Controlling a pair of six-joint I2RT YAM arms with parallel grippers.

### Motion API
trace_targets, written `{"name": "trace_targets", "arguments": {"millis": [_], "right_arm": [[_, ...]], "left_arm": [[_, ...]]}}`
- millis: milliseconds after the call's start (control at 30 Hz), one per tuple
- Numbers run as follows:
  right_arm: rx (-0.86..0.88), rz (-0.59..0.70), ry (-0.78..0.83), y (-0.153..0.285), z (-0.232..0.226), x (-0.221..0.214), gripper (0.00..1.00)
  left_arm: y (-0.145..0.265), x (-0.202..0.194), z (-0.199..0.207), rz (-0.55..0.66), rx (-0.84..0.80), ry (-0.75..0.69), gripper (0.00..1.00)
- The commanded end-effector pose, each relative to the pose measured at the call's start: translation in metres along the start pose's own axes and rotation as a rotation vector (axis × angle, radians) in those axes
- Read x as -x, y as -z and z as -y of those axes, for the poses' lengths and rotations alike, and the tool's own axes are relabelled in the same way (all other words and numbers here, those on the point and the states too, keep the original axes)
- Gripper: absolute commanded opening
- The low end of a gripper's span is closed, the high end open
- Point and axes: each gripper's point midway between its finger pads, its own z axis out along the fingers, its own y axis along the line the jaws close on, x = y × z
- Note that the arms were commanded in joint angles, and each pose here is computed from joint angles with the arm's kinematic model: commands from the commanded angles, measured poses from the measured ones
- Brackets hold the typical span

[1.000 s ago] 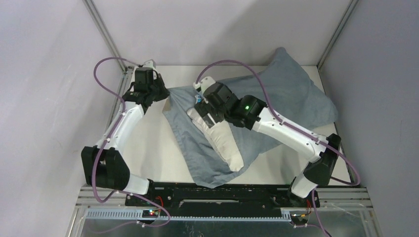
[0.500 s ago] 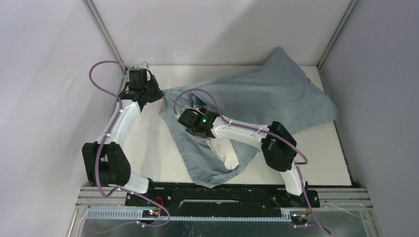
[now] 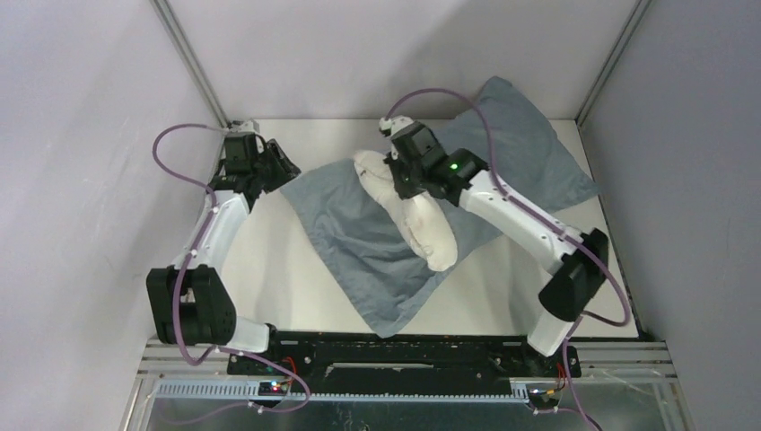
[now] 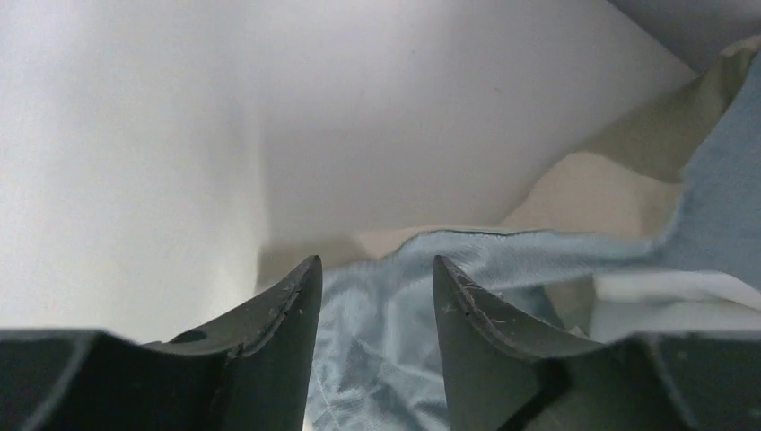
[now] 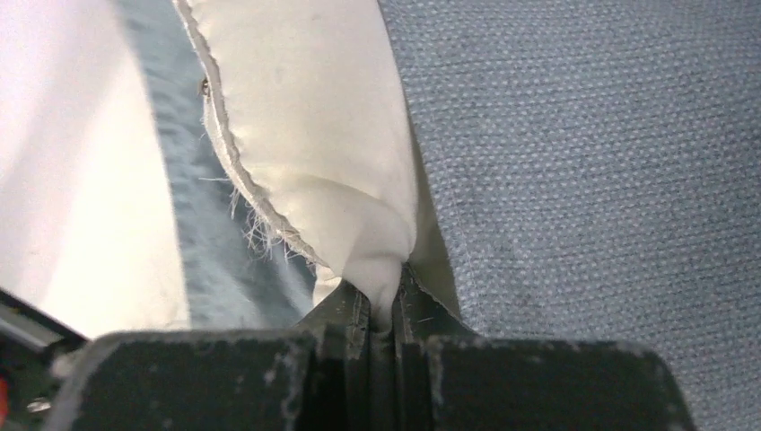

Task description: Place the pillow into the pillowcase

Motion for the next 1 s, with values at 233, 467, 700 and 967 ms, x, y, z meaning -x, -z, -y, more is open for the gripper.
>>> {"name": "trace_targets", "arguments": {"millis": [233, 467, 700, 967], "right_arm": [[0.317, 0.254, -0.315, 0.068, -0.044, 0.081, 0.00], [0.389, 0.370, -0.465, 0.100, -0.042, 0.107, 0.00], [0.420, 0.418, -0.496, 0.118, -0.042, 0.114, 0.00], [0.433, 0.446, -0.506, 0.129, -0.043, 0.116, 0.00]], "left_arm": [[0.055, -0.063, 0.076, 0.060, -0.243, 0.096, 0.59], [0.039, -0.126, 0.088, 0.057, -0.252, 0.211, 0.51], [0.014, -0.174, 0.095, -0.028, -0.167, 0.099, 0.60], [0.001, -0.210, 0.115, -0.076, -0.156, 0.044, 0.62]]}}
